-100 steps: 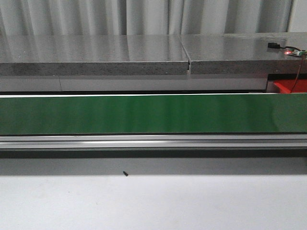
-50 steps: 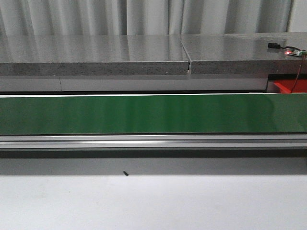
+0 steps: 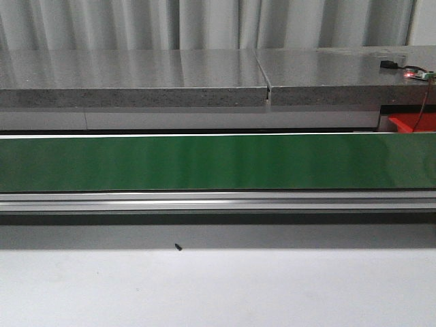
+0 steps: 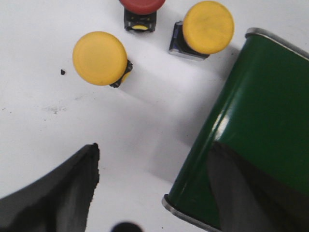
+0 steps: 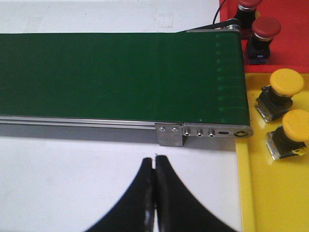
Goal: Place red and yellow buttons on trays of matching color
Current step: 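Place the red button on the green belt with the left gripper, then grasp a yellow button from the cluster with the left gripper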
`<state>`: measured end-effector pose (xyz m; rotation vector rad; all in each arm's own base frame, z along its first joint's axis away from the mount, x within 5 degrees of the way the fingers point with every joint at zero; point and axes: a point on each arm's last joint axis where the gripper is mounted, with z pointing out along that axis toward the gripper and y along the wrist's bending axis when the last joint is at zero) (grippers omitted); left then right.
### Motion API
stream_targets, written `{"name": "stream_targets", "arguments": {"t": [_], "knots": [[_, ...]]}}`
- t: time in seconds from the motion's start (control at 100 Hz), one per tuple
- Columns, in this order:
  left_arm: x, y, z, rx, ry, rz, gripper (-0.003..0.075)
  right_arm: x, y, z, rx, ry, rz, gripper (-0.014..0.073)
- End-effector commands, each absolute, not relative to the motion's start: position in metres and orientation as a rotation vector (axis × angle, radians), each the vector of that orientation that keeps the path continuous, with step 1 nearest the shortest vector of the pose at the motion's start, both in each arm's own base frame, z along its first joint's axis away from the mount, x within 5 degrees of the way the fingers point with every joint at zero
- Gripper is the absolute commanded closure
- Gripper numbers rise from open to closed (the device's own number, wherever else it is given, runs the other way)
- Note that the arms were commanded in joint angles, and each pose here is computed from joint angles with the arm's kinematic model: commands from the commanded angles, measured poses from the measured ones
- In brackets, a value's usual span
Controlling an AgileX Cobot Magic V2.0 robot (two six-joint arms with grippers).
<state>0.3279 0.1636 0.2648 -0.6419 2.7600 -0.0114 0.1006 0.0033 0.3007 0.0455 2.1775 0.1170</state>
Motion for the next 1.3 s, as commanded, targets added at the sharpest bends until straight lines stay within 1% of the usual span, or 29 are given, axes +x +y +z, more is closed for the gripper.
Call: {"name": "stream_targets", "arguments": {"t": [0.0,0.24,0.62,0.97,1.06,1.29], "knots": [[0.329,0.17,0.282,-0.649,2.673,0.024,0.0256,0.103,0.003,0.313,0.047,2.099,0.116,0.0663],[0.335,0.189,0.261,-0.693,2.686,0.045,0.0256,0.103,0.003,0.313,0.047,2.099,0.116,0.0663],[0.358,0.204,0.232,-0.703,2.607,0.065,0.0256,0.103,0.003,0.313,0.047,2.099,0.116,0.0663],[0.371,0.213,0.216,-0.695,2.535,0.099,0.0263,0.103,0.003,0.313,0.047,2.099,0.116,0.0663],[0.372,0.214,0.217,-0.688,2.525,0.105,0.0301,0.103,0.003,0.313,0.047,2.099,0.116,0.0663],[0.373,0.214,0.217,-0.686,2.511,0.109,0.0475,0.103,0.003,0.313,0.047,2.099,0.116,0.0663]]}}
